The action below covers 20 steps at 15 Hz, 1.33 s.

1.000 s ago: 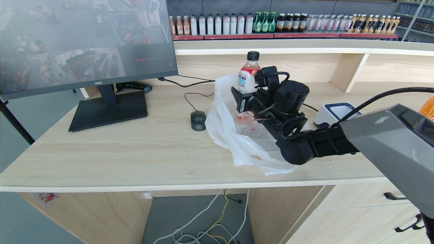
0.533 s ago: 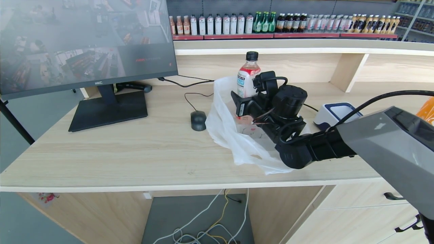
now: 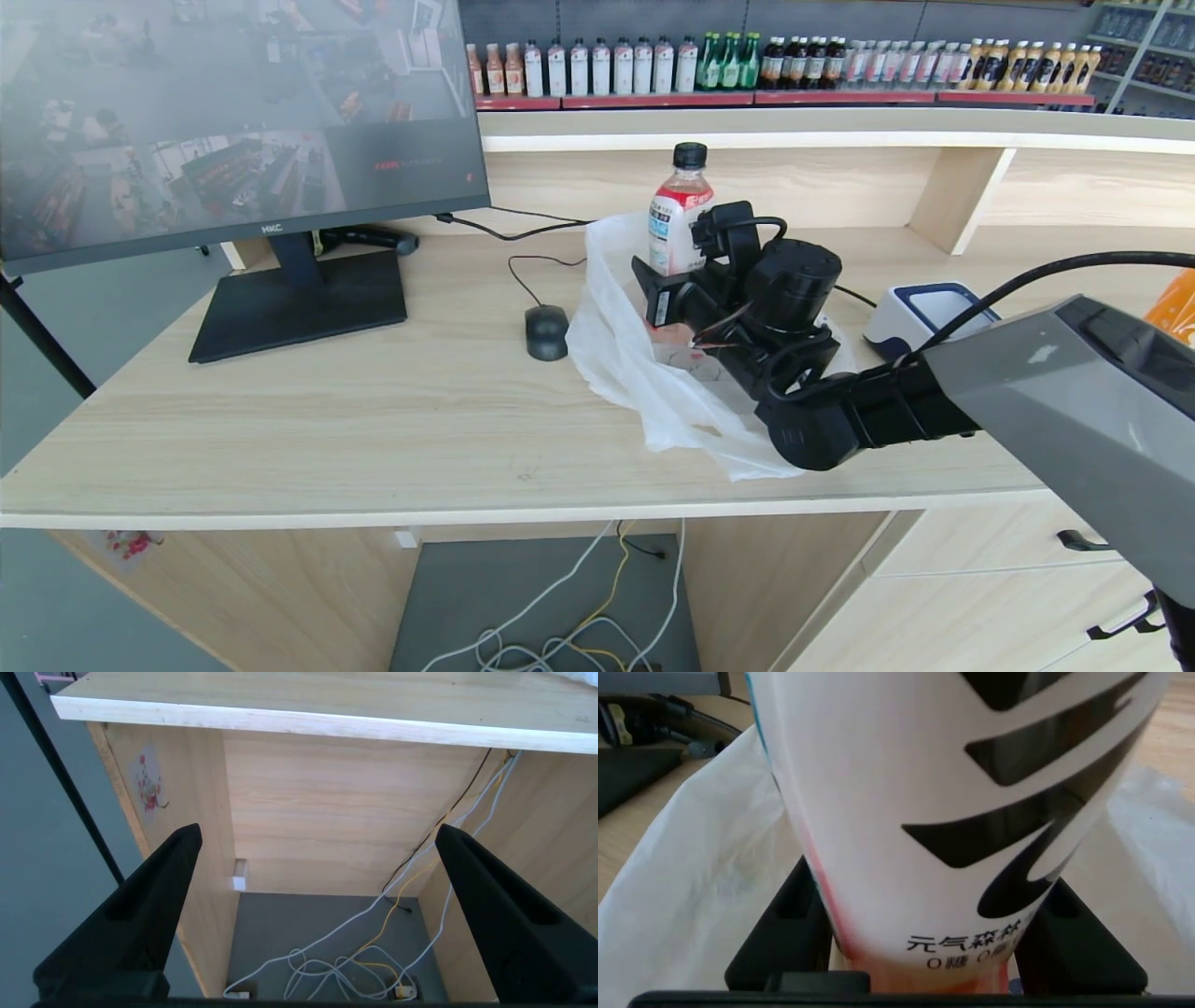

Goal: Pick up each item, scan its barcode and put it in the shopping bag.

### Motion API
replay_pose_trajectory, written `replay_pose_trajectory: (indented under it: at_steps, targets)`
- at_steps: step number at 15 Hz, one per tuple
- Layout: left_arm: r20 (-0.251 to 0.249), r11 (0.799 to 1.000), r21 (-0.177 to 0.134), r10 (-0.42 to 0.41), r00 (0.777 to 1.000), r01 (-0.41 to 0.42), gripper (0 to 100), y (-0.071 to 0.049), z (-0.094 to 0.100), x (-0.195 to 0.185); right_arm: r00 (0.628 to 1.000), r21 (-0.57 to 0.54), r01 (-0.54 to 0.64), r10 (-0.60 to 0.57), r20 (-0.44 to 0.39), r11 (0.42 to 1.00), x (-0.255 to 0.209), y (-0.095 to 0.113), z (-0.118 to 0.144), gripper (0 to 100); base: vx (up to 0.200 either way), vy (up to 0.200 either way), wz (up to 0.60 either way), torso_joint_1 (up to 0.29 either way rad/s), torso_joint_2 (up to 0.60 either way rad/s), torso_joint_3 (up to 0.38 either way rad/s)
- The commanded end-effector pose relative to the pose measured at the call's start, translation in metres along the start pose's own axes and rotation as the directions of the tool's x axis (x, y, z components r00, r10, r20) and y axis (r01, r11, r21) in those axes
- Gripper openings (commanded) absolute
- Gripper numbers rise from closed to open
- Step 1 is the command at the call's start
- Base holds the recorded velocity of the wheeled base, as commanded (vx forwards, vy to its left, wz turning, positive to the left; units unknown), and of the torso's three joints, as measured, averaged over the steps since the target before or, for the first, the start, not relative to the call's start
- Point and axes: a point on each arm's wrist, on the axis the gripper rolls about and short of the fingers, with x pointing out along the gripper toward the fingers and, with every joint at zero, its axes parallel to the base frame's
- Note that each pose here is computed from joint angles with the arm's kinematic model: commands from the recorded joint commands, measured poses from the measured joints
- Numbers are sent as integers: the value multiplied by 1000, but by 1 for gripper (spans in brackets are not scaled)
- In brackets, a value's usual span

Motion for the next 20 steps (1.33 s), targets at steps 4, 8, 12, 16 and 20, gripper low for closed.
replay_pose_trajectory:
  at_steps: [4, 8, 12, 16, 20]
  targets:
    - [1, 1000, 0, 0, 1000, 0, 100, 0, 0, 0, 1000, -3, -2, 2, -7, 1000, -3, 0, 1, 0, 0, 0, 0, 0, 0, 0]
    - [1, 1000, 0, 0, 1000, 0, 100, 0, 0, 0, 1000, 1, 0, 0, 7, 1000, -5, -1, 9, 100, 0, 0, 0, 0, 0, 0]
    - [1, 1000, 0, 0, 1000, 0, 100, 0, 0, 0, 1000, 2, -2, 1, 24, 1000, -7, 0, 18, 100, 0, 0, 0, 0, 0, 0]
    - [1, 1000, 0, 0, 1000, 0, 100, 0, 0, 0, 999, 6, -14, 14, 32, 1000, -14, 3, 33, 100, 0, 0, 0, 0, 0, 0]
    - [1, 1000, 0, 0, 1000, 0, 100, 0, 0, 0, 999, 10, -36, 36, 23, 999, -32, 9, 47, 100, 0, 0, 0, 0, 0, 0]
